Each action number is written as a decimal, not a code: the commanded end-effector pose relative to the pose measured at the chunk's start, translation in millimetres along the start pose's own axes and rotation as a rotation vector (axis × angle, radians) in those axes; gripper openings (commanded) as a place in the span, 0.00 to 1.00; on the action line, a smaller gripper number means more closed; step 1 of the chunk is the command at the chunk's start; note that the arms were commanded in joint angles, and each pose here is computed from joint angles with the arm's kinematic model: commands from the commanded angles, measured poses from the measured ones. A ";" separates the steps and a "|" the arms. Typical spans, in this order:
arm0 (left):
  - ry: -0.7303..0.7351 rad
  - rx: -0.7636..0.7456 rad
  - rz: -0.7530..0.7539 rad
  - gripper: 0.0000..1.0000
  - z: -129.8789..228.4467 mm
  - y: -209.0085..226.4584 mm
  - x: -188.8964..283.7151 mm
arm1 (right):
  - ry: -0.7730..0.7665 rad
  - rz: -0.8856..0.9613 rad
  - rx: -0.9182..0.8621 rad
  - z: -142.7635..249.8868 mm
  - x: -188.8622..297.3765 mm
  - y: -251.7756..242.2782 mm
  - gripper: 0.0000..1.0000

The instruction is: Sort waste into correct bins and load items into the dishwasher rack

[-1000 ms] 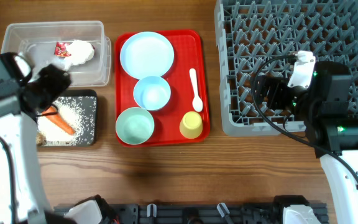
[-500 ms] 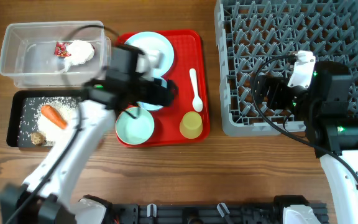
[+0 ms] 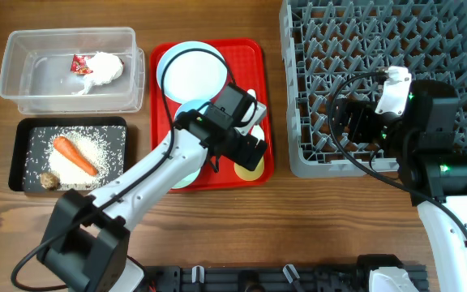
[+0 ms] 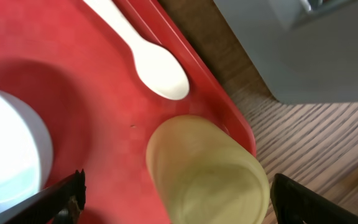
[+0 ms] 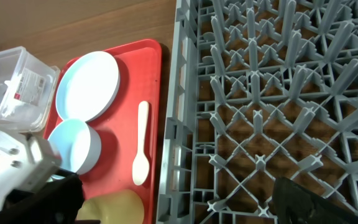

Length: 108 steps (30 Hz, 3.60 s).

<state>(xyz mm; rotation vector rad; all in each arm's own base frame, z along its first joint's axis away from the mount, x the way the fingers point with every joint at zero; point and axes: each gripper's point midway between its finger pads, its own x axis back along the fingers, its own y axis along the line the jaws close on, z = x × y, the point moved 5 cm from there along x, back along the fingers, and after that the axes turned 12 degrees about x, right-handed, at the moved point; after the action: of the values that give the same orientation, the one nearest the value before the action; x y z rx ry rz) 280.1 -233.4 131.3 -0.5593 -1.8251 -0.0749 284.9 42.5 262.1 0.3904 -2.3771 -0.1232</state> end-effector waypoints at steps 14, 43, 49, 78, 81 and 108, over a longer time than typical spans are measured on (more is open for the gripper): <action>0.059 -0.099 -0.021 0.95 10.1 -13.7 -10.2 | -0.004 0.017 0.020 -4.4 1.2 -1.8 1.00; -0.597 0.803 -0.107 0.97 -20.0 170.8 222.5 | 0.250 -0.158 0.390 18.3 -79.0 155.9 0.99; -0.553 0.927 -0.176 1.00 -4.3 209.6 216.4 | 0.434 -0.025 0.560 5.5 -107.6 180.7 1.00; -0.359 1.065 -0.251 1.00 15.5 250.2 172.7 | 0.805 -0.188 0.613 104.8 -177.6 178.4 0.89; -0.352 1.067 -0.251 1.00 16.5 249.9 172.1 | 0.806 -0.187 0.612 107.0 -178.8 177.2 0.82; -0.334 1.072 -0.252 1.00 19.5 248.4 171.1 | 0.590 -0.156 0.512 -6.9 -98.9 169.5 0.44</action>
<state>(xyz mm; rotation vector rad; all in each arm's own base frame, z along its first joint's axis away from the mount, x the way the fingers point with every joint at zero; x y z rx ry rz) 325.9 46.8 226.6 0.4182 -1.9349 0.8178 307.3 248.9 168.6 0.7313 -1.5858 0.5411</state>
